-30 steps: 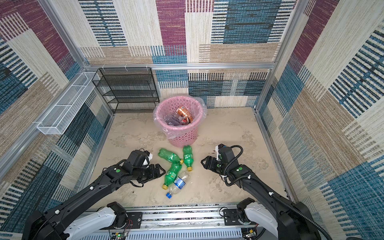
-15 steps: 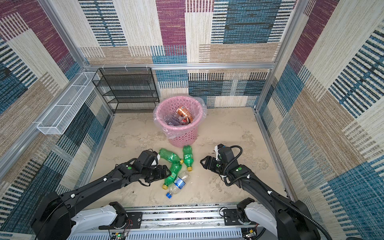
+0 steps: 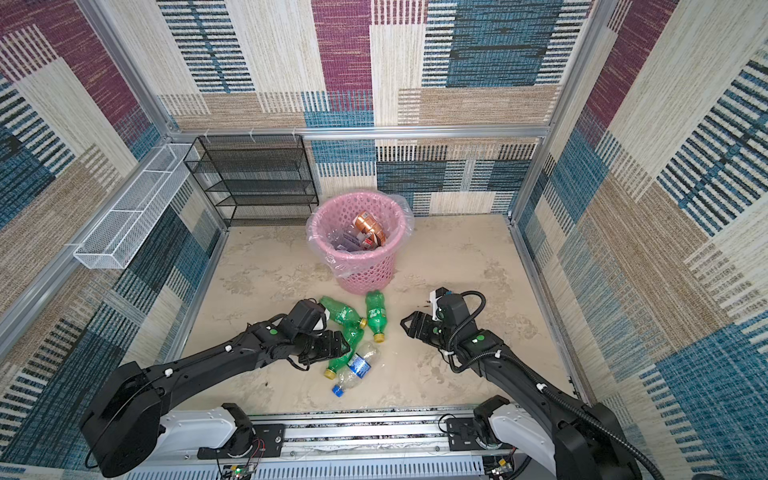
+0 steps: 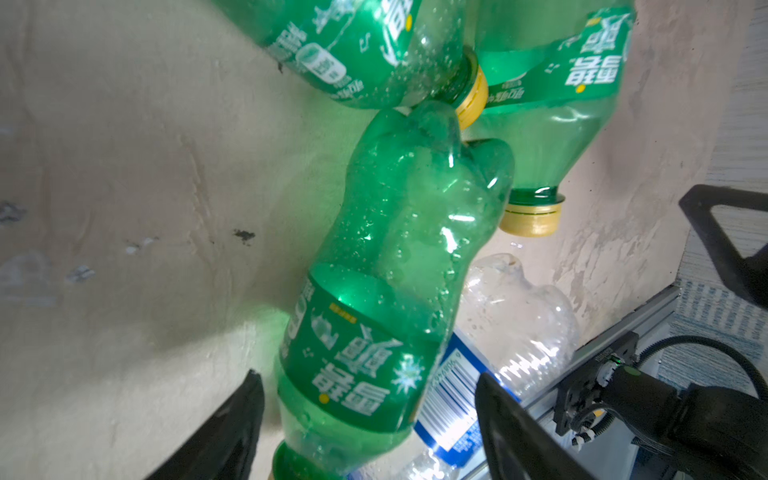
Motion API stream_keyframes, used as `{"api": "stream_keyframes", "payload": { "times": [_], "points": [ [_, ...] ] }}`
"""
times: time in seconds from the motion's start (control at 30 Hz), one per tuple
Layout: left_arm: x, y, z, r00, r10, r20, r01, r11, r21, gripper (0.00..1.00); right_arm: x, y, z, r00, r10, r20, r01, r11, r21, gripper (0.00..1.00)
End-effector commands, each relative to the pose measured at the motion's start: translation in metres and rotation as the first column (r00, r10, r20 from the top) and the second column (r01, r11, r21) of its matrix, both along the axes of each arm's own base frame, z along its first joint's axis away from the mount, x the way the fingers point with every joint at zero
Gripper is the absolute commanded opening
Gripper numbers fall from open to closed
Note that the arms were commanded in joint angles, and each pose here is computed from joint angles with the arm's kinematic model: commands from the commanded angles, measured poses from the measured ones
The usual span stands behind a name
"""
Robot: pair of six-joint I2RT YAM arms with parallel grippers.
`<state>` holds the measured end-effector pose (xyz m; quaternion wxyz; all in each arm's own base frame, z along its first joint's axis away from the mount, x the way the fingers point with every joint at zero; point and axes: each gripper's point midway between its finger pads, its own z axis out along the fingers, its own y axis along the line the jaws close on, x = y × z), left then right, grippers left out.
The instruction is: Throw the plastic bottles in the bin
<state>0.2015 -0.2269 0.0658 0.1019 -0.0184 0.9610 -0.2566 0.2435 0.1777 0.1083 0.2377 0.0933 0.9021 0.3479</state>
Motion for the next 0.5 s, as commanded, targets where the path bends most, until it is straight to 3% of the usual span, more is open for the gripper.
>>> {"api": "stream_keyframes", "payload": {
  "times": [0.0,0.47],
  "points": [
    [0.0058,-0.0064,0.0033,1.0,-0.012,0.025,0.013,1.0,-0.02,0.81,0.0032,0.0009,0.0045,1.0,-0.005,0.016,0.005,1.0,0.008,0.76],
    [0.0078,-0.0127,-0.0047,1.0,-0.018,0.008,0.018,0.999,-0.027,0.79,0.0026,0.0011,0.0021,1.0,-0.002,0.013,0.002,1.0,0.005,0.75]
  ]
}}
